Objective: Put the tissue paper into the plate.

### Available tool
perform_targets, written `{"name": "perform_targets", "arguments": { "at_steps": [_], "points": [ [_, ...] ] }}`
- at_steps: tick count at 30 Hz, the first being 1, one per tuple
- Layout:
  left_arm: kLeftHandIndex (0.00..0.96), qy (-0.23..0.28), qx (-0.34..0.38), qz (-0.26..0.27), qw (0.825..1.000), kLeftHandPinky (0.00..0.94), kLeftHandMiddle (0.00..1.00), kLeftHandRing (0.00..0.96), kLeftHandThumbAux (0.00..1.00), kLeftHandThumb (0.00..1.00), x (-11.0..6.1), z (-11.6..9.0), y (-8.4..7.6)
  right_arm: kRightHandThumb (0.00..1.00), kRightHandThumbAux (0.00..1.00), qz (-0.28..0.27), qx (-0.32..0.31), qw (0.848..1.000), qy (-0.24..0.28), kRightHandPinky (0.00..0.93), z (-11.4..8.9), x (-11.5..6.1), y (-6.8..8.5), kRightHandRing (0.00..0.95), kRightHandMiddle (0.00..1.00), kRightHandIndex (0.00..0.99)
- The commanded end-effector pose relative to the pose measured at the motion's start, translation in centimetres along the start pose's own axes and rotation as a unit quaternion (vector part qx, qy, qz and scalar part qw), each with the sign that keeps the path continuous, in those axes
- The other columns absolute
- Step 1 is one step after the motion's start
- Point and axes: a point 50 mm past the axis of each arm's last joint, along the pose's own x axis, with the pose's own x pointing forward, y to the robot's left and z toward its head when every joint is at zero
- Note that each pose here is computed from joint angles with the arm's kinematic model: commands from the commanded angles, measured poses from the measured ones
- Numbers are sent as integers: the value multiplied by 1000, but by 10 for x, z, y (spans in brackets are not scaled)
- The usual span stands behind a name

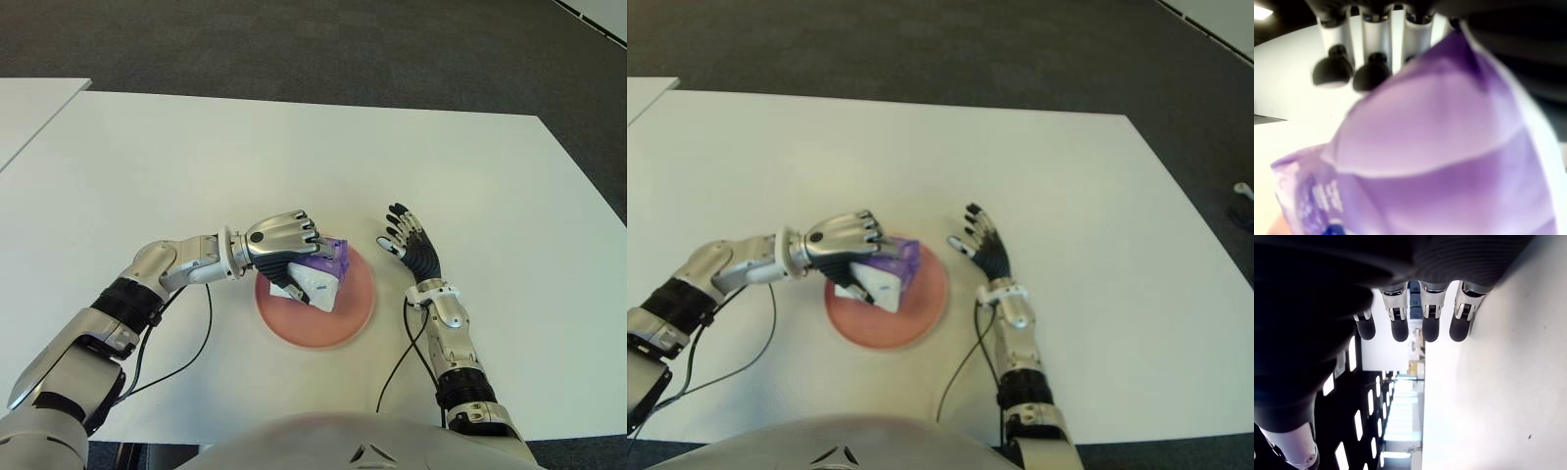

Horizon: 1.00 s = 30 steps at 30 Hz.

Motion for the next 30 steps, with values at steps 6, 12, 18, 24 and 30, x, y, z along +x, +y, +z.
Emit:
{"name": "perform_targets", "arguments": {
  "at_steps": [6,12,18,24,30],
  "points": [
    [443,3,21,-23,1000,846,856,856,697,749,-2,2,-9,0,706,-9,17,995,100,95,-35,-21,1,78,103,87],
    [442,-20,49,3,999,820,848,849,698,748,0,5,-13,0,706,-10,23,994,107,94,-35,-21,2,75,96,78],
    [442,-36,23,100,994,790,834,835,698,747,4,14,-4,0,712,-20,26,993,114,98,-34,-22,3,76,96,76],
    [423,-15,-63,105,992,464,531,495,708,699,5,16,-16,0,708,-30,31,992,122,98,-31,-21,4,85,105,70],
    [76,-16,-93,-41,995,66,88,70,476,182,0,15,-20,0,706,-35,33,991,122,96,-29,-23,6,88,109,71]
  ]
}}
